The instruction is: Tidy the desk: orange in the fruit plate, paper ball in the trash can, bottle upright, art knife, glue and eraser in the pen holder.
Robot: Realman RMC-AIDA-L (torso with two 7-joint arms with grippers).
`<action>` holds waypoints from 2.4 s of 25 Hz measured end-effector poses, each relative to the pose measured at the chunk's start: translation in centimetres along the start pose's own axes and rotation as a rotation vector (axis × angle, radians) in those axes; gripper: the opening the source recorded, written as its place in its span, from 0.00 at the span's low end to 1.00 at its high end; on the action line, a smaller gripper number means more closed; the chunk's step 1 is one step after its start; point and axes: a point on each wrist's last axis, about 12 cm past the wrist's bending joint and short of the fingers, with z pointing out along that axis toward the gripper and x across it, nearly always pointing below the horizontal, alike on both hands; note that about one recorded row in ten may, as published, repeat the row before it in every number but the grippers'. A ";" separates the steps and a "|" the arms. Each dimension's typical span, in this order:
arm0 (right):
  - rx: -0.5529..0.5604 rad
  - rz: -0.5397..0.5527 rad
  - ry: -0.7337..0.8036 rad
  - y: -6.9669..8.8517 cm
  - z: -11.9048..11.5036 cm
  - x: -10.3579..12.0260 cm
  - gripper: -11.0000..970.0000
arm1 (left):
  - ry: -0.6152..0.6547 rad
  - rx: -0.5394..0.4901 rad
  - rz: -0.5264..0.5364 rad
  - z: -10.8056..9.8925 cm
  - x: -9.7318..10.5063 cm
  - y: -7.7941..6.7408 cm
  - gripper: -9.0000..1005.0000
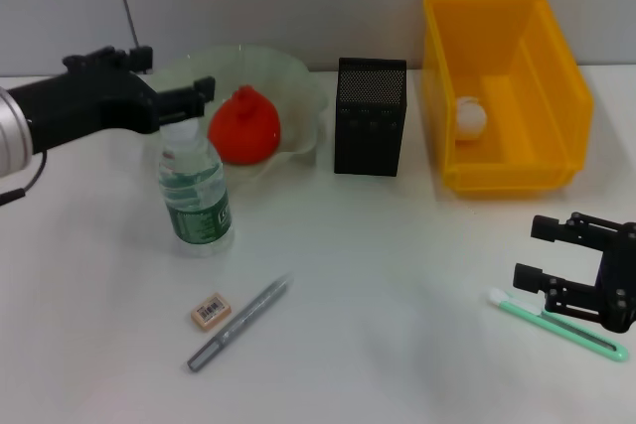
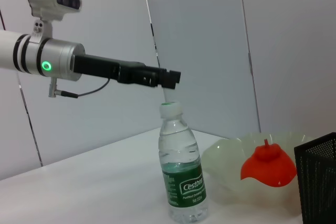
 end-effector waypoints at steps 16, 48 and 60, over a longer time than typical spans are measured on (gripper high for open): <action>0.039 -0.013 0.022 -0.8 -0.4 -0.9 0.71 | -0.142 0.193 -0.061 -5.7 3.3 3.3 0.86; 0.248 0.060 0.886 -3.8 9.8 -13.5 0.71 | -0.092 0.286 0.050 -6.5 12.1 2.0 0.86; 0.205 0.045 1.089 -2.7 11.4 -12.5 0.71 | -0.067 0.327 0.060 -6.1 12.6 1.3 0.86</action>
